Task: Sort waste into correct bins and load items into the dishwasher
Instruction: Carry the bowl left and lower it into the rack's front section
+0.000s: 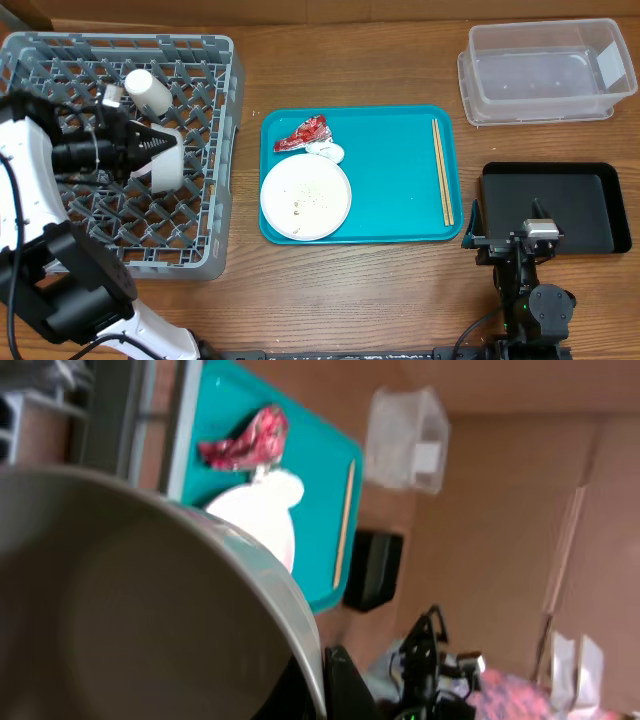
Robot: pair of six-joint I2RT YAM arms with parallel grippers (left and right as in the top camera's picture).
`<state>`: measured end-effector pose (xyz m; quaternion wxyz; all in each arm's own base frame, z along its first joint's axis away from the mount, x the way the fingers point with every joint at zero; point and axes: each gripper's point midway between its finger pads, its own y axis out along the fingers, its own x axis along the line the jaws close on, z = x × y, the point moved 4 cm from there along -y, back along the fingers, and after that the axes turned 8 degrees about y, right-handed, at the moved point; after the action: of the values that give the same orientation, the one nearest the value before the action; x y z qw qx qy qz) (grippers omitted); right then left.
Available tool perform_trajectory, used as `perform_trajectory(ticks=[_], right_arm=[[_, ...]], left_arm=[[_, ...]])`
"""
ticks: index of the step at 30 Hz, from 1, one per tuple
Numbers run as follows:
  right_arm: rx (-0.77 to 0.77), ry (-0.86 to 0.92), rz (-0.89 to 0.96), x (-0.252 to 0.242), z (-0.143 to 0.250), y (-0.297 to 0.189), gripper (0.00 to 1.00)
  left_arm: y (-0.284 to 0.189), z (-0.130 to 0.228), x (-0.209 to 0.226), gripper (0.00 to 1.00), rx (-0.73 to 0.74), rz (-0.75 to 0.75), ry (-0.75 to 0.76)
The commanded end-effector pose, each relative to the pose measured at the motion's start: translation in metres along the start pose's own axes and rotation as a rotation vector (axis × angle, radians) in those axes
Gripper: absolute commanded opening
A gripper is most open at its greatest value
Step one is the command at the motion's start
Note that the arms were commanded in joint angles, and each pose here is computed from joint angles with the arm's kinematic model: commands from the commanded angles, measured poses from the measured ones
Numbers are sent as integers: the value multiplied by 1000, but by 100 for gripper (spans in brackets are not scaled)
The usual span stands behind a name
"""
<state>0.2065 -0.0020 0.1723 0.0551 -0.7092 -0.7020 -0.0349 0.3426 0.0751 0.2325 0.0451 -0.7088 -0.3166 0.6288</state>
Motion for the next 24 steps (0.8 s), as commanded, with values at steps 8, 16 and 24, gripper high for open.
perform_trajectory(ticks=[8,16,24], right_arm=[[-7,-4,11,-2,1,0,100],[-7,-4,11,-2,1,0,100],[-8,-4,11,-2,1,0,100]], left_arm=[[-36,0,52,4,-240,184,-97],[-20,11,82,4,-208,220,-201],[-36,22,104,4,-184,111,-308]])
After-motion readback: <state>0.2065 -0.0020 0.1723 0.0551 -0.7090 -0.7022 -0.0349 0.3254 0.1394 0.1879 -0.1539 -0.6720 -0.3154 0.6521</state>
